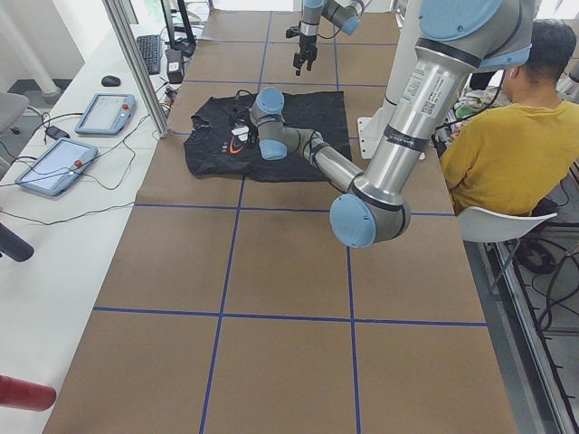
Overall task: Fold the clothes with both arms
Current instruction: 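Move the right gripper to the hem corner nearest the robot while the left gripper withdraws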
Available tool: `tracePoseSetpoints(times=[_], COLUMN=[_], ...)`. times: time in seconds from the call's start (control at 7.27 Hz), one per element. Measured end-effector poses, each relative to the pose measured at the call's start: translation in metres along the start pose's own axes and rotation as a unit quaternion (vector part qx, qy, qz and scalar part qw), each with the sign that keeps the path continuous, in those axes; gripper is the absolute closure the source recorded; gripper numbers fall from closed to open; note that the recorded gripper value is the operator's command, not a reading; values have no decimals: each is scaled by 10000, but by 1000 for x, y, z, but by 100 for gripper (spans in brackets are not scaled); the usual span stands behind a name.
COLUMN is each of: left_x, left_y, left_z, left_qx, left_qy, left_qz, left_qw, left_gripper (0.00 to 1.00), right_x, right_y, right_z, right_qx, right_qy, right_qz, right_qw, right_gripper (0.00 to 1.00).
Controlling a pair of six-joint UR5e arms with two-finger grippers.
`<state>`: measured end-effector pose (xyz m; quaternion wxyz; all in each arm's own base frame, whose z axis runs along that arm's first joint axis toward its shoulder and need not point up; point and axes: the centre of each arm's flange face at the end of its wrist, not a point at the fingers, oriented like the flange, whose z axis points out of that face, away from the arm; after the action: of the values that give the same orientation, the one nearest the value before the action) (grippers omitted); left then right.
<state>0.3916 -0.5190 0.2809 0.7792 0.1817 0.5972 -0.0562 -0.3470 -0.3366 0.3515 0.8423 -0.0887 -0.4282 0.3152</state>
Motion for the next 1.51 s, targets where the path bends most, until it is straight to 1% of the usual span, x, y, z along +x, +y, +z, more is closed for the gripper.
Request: tracePoseSetpoints(times=[0.14,0.28,0.41,0.69,0.83,1.1,1.51], left_x=[-3,-7,-8,-6,-3,0,-5], left_y=[2,4,6,9,9,11,14], left_z=[3,6,8,8,7,1,-1], left_qx=[-28,-64,-105,-157,-154,-119,-116], left_qy=[-31,-62,-75,-47,-22,27,3], left_qz=[-11,-20,-29,-38,-47,-91,-120], left_qw=[10000,10000,9999,9999,9999,9999,9999], left_gripper=[0,0,0,0,0,0,0], right_x=[14,26,44,87,101,113,111], right_y=[26,55,80,119,130,139,146], right_z=[3,12,24,46,53,67,71], right_qx=[8,76,100,96,141,188,146], right_qy=[41,71,181,370,418,516,500], right_qz=[292,504,526,343,240,126,85], right_qw=[9996,9987,9984,9987,9987,9984,9986], right_gripper=[15,16,17,19,19,19,21])
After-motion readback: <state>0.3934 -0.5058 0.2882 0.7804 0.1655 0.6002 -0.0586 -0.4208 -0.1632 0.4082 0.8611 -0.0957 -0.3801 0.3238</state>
